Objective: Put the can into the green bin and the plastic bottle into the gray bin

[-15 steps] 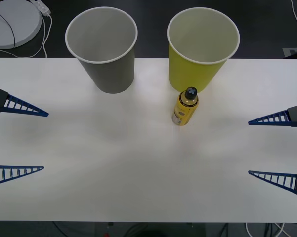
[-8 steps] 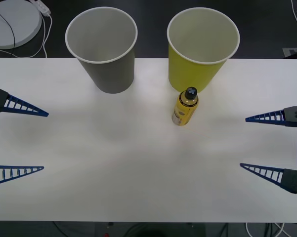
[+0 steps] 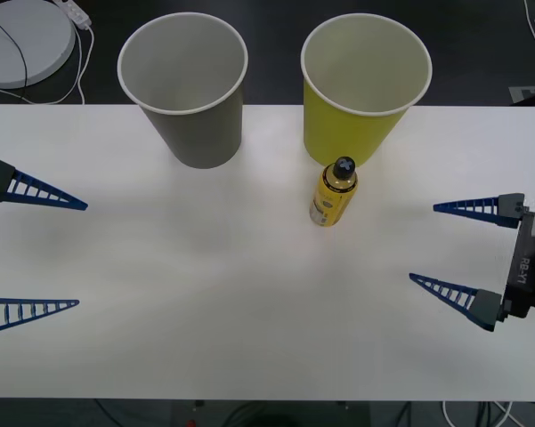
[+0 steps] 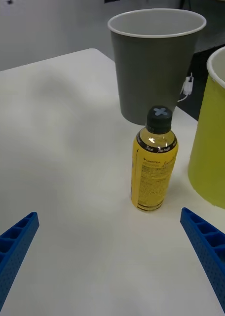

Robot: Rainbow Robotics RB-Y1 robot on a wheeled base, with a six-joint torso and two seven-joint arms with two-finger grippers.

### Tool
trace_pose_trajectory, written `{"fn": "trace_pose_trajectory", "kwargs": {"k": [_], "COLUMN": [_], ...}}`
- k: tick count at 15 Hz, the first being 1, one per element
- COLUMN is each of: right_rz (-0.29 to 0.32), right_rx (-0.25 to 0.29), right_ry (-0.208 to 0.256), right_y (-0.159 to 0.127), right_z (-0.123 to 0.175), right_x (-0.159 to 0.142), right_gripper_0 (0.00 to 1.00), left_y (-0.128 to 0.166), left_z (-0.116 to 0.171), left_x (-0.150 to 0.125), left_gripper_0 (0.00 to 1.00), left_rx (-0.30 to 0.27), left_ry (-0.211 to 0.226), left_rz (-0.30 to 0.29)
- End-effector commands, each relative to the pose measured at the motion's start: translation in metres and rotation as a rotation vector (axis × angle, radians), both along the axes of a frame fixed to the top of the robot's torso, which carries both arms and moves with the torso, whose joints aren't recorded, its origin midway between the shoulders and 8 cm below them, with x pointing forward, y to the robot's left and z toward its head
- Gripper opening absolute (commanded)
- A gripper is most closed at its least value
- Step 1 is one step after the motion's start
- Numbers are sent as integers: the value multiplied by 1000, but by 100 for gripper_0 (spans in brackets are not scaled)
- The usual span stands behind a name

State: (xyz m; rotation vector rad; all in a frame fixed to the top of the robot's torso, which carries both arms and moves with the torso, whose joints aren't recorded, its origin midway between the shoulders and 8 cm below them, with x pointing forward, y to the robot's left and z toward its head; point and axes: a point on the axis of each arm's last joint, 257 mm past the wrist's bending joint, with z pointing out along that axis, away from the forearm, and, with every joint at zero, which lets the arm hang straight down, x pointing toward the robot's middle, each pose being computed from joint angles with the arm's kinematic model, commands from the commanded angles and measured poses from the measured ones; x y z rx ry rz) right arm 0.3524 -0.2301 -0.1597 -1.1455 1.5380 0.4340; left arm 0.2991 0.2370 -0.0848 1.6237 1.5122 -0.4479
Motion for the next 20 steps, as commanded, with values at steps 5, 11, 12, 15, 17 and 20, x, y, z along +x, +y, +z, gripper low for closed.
{"fn": "trace_pose_trajectory", "kwargs": {"k": [5,11,12,15,17,20], "right_rz": [-146,-254,-260,-263,-263,-266], "right_rx": [23,61,67,88,95,104], "right_ry": [-26,-36,-34,-43,-44,-44], "right_y": [-4,6,8,18,26,34], "right_z": [-15,-27,-29,-28,-29,-32], "right_x": [27,50,51,56,60,66], "right_gripper_0": [100,100,100,100,100,100], "left_y": [0,0,0,0,0,0], "left_z": [0,0,0,0,0,0], "left_x": [0,0,0,0,0,0], "left_gripper_0": [100,100,100,100,100,100], "left_rx": [0,0,0,0,0,0], "left_ry": [0,0,0,0,0,0], "left_rz": [0,0,0,0,0,0]}}
